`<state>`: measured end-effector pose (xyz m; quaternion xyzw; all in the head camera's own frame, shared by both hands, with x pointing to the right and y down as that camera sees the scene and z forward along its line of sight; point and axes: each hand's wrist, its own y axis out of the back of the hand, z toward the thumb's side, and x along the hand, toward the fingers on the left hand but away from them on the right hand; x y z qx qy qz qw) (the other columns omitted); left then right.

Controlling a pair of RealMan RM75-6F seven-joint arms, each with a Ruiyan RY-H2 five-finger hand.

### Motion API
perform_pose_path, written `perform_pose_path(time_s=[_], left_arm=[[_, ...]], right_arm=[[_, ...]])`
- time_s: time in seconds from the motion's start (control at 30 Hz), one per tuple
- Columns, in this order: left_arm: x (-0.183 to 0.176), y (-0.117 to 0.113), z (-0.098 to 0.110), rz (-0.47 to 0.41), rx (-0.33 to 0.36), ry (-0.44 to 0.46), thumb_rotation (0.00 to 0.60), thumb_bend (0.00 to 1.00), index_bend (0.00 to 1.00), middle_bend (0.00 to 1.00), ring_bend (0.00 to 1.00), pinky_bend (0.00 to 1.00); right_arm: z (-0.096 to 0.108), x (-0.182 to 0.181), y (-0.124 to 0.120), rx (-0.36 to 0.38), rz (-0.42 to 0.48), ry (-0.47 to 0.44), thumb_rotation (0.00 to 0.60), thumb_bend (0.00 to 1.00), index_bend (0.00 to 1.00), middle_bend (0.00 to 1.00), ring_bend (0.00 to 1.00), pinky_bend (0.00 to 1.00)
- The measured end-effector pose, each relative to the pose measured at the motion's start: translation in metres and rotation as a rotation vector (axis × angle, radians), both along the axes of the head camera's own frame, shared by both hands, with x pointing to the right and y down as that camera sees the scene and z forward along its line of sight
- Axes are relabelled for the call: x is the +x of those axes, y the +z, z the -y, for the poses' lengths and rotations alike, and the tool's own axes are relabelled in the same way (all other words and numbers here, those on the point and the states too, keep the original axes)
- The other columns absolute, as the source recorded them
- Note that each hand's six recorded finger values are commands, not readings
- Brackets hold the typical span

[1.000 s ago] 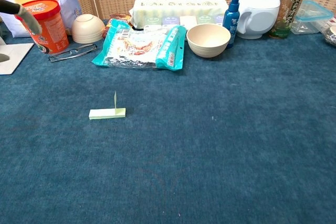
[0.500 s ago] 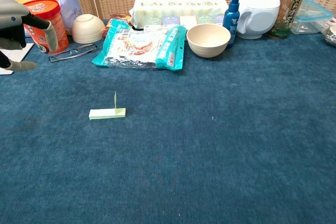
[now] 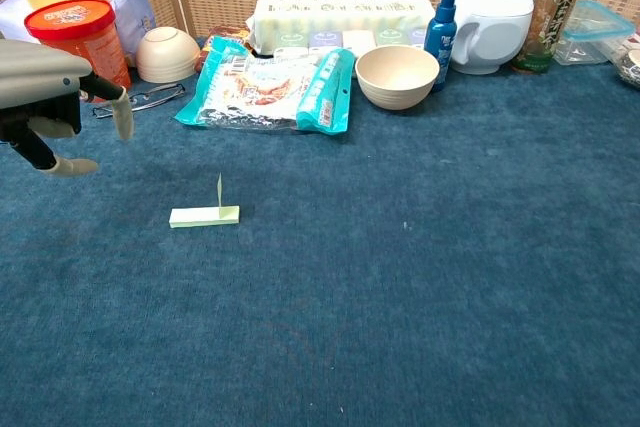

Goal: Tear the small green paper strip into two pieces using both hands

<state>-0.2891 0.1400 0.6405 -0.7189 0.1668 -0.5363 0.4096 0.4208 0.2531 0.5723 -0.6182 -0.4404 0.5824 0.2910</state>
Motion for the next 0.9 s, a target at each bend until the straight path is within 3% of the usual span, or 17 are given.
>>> perform_pose_path(time_s=[0.57, 0.9], left_arm=[[0.025, 0.026, -0.02, -0.005, -0.079, -0.001, 0.6, 0.27, 0.38, 1.0, 1.0, 1.0], [0.038, 0.038, -0.027, 0.011, -0.084, 0.004, 0.6, 0.27, 0.4, 1.0, 1.0, 1.0]], right_arm=[[-0.002, 0.007, 0.001, -0.006, -0.004, 0.013, 0.6, 0.5, 0.03, 0.14, 0.03, 0.11], [-0.008, 0.016, 0.0, -0.012, -0.012, 0.029, 0.6, 0.5, 0.03, 0.14, 0.03, 0.11]])
